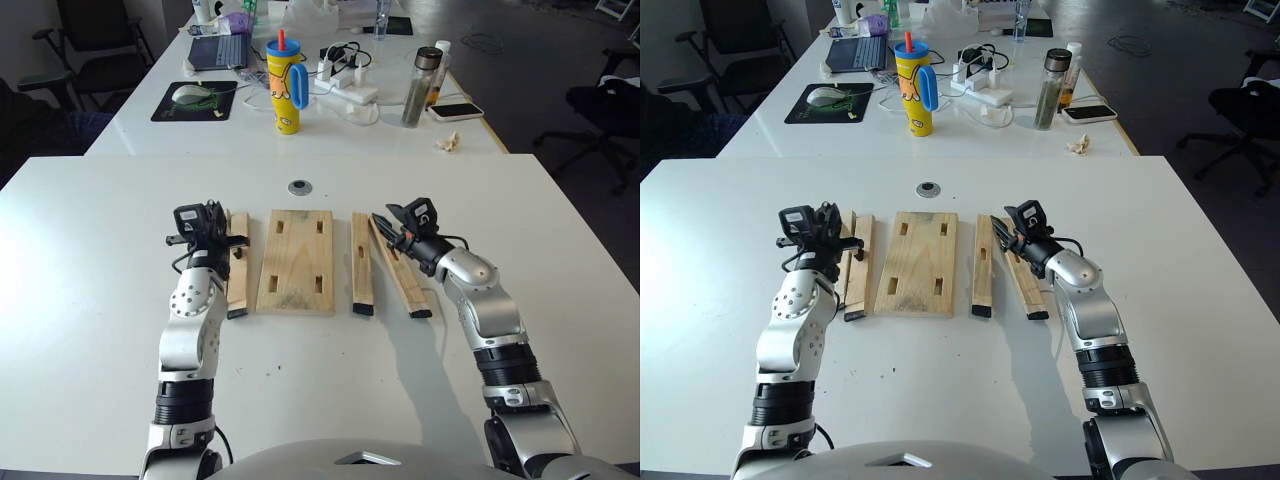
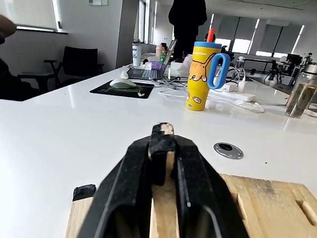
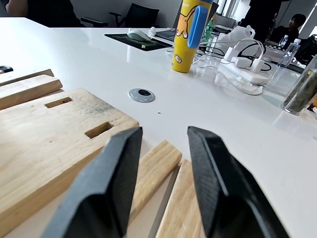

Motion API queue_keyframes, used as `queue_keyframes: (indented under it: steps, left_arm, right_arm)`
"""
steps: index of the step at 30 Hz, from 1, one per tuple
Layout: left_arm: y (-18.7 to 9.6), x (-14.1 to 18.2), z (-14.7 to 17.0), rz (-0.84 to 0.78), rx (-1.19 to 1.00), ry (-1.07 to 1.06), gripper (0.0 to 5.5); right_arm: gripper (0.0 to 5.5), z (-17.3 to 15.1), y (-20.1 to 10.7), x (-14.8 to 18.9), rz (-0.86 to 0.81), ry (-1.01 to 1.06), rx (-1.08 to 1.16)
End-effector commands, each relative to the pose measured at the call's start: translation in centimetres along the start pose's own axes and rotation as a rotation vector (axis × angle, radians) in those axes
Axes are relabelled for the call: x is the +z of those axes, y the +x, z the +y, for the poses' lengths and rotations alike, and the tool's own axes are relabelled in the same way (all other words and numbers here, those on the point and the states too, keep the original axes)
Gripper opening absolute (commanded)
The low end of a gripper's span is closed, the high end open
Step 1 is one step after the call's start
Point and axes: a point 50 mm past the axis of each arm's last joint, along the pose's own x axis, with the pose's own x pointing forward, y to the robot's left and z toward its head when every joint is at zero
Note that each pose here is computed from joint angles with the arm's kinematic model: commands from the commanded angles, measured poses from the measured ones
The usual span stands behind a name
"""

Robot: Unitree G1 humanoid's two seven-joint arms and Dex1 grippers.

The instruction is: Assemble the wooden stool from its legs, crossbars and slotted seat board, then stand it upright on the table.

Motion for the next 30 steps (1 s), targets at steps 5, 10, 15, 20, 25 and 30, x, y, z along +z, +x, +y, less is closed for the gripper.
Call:
queue_keyframes:
  steps: [5,10,15,20,25,30]
  left_arm:
    - [-2.6,-6.1,1.1,0.230,-0.001,0.039,0.44]
    - [-2.4,-5.9,1.2,0.204,-0.007,0.024,0.44]
    - [-1.2,-4.7,1.3,0.161,-0.013,0.018,0.44]
    - [-0.3,-4.0,1.3,0.149,-0.024,0.021,0.44]
    - [0.0,-4.2,1.1,0.167,-0.045,0.021,0.44]
    - [0.5,-4.2,0.9,0.191,-0.066,0.031,0.44]
  right_arm:
    - [1.68,0.3,-0.1,0.0,0.023,-0.018,0.023]
    - [1.68,0.5,0.0,0.0,0.027,-0.020,0.032]
    - [1.68,0.4,0.2,0.0,0.028,-0.022,0.034]
    - [1.68,0.4,0.4,0.0,0.025,-0.021,0.032]
    - [1.68,0.4,0.5,0.1,0.022,-0.019,0.030]
    - [1.68,0.5,0.6,0.0,0.022,-0.015,0.029]
